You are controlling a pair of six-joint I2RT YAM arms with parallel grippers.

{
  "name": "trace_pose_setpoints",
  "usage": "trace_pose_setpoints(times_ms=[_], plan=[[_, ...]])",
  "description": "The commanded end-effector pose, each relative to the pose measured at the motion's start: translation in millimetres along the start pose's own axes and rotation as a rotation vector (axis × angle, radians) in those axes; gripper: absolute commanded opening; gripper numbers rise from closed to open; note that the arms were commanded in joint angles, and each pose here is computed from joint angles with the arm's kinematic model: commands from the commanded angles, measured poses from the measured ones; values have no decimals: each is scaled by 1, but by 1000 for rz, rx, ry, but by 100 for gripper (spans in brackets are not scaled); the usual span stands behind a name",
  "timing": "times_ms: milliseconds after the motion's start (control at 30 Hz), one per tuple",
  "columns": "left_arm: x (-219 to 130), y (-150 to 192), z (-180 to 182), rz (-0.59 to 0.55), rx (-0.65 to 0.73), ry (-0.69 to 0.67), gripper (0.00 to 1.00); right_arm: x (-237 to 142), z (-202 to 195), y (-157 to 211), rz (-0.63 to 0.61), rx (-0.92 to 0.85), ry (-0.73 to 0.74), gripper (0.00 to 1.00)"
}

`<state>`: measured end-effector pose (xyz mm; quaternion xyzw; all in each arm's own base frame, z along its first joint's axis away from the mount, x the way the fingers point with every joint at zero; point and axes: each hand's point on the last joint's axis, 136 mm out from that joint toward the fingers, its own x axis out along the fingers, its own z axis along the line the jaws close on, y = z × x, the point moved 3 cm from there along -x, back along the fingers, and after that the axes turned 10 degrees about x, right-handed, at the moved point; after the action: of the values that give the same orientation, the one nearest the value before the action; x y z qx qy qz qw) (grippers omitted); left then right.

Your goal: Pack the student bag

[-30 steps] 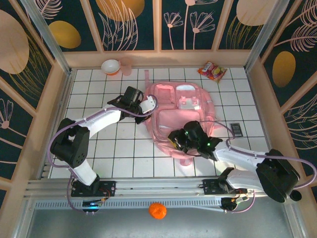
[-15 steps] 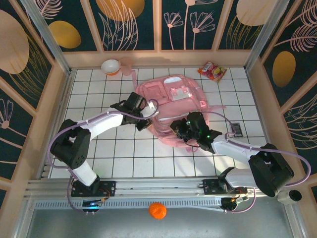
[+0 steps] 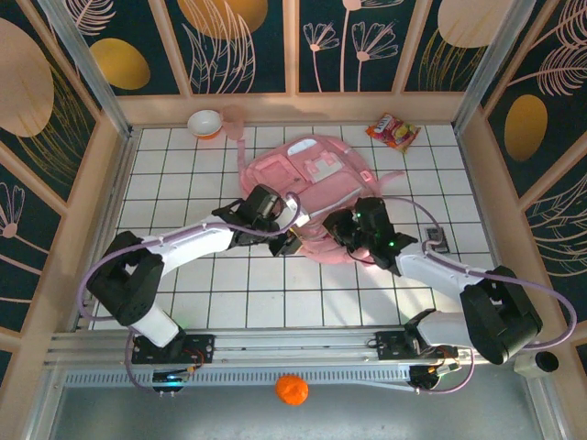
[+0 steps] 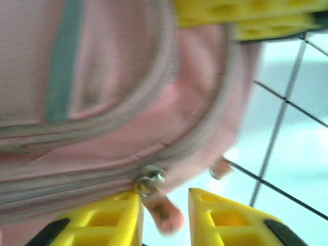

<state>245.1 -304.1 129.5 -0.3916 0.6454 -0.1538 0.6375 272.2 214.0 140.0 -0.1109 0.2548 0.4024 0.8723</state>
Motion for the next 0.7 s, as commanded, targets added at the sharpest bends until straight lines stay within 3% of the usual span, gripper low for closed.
trace_pose_setpoints(times_ms=[0,100,167,367,500,667], plan=[[-26,-44,-40,-188,292,104,51,-15,27,0,75,-182,-43,14],[-38,-26,-28,-136,505,-38,68,-29,23,-8,98,-255,-5,5],[-47,-19,-13,-128,602,-129,72,-37,23,-11,125,-281,-2,0],[-56,-15,34,-71,802,-333,78,-49,48,-9,208,-382,-60,0],[-41,-17,50,-13,893,-351,78,-54,62,-3,294,-435,-98,0],[-29,-39,48,-114,931,-297,78,-60,64,0,374,-470,-82,0]])
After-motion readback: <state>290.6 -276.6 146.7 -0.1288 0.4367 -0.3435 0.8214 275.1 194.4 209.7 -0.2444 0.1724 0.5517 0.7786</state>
